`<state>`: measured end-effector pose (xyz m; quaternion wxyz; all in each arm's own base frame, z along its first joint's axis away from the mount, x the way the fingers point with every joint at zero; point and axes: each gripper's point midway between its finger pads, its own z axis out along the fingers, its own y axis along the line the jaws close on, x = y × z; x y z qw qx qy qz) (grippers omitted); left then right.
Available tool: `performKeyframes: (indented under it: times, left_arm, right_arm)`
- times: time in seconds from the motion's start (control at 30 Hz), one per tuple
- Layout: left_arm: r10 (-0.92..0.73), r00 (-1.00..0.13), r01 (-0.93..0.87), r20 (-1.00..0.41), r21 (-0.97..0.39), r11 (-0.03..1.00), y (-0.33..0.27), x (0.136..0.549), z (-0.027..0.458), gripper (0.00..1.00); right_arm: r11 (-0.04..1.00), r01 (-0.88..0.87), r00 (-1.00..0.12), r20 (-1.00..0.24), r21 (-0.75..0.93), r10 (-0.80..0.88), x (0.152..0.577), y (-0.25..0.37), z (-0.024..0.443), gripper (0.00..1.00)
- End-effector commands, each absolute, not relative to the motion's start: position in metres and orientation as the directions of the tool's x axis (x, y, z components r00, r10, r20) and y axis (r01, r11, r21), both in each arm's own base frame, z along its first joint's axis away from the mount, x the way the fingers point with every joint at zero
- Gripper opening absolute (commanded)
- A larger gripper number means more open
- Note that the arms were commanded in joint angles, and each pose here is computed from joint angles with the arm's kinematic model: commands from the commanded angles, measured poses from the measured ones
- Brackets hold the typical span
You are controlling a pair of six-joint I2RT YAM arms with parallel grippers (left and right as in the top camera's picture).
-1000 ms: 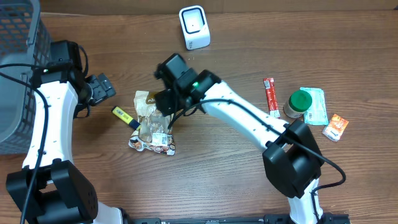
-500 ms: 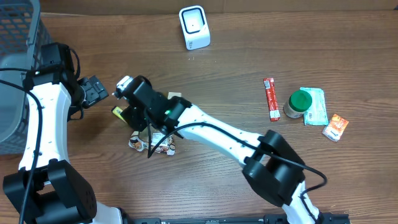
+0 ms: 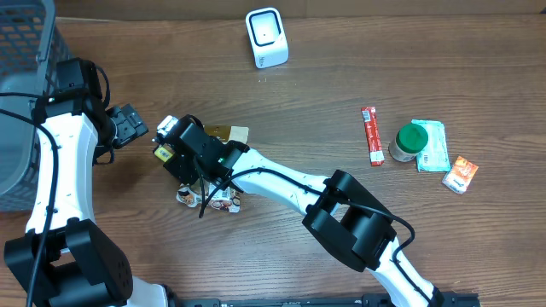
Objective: Scan the item barcode
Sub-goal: 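Lower the right gripper onto the yellow highlighter and close on it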
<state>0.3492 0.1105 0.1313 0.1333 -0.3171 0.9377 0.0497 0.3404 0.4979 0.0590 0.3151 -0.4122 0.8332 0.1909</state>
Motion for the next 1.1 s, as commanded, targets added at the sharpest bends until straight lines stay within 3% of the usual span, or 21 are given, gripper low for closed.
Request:
performKeyframes:
  times: [0.0, 0.27, 0.47, 0.97, 1.07]
  left_arm:
    - [-0.577, -0.750, -0.613, -0.324, 0.012, 0.790, 0.117, 0.354, 0.140, 1.00]
    - [-0.574, -0.738, -0.613, -0.354, -0.002, 0.790, 0.119, 0.362, 0.143, 1.00]
    - [-0.574, -0.737, -0.613, -0.358, -0.005, 0.790, 0.119, 0.363, 0.143, 1.00]
    - [-0.571, -0.730, -0.613, -0.375, -0.012, 0.790, 0.120, 0.367, 0.145, 1.00]
    - [-0.571, -0.730, -0.613, -0.375, -0.012, 0.790, 0.120, 0.367, 0.145, 1.00]
  right_arm:
    - [0.576, -0.816, -0.440, -0.689, 0.040, -0.575, 0.341, 0.502, 0.053, 0.63]
    - [0.570, -0.821, -0.424, -0.710, 0.039, -0.562, 0.341, 0.508, 0.058, 0.55]
    - [0.567, -0.823, -0.429, -0.696, 0.039, -0.576, 0.338, 0.508, 0.049, 0.54]
    - [0.563, -0.826, -0.474, -0.587, 0.038, -0.656, 0.320, 0.493, 0.007, 0.50]
    - [0.563, -0.825, -0.482, -0.568, 0.038, -0.668, 0.318, 0.490, 0.002, 0.45]
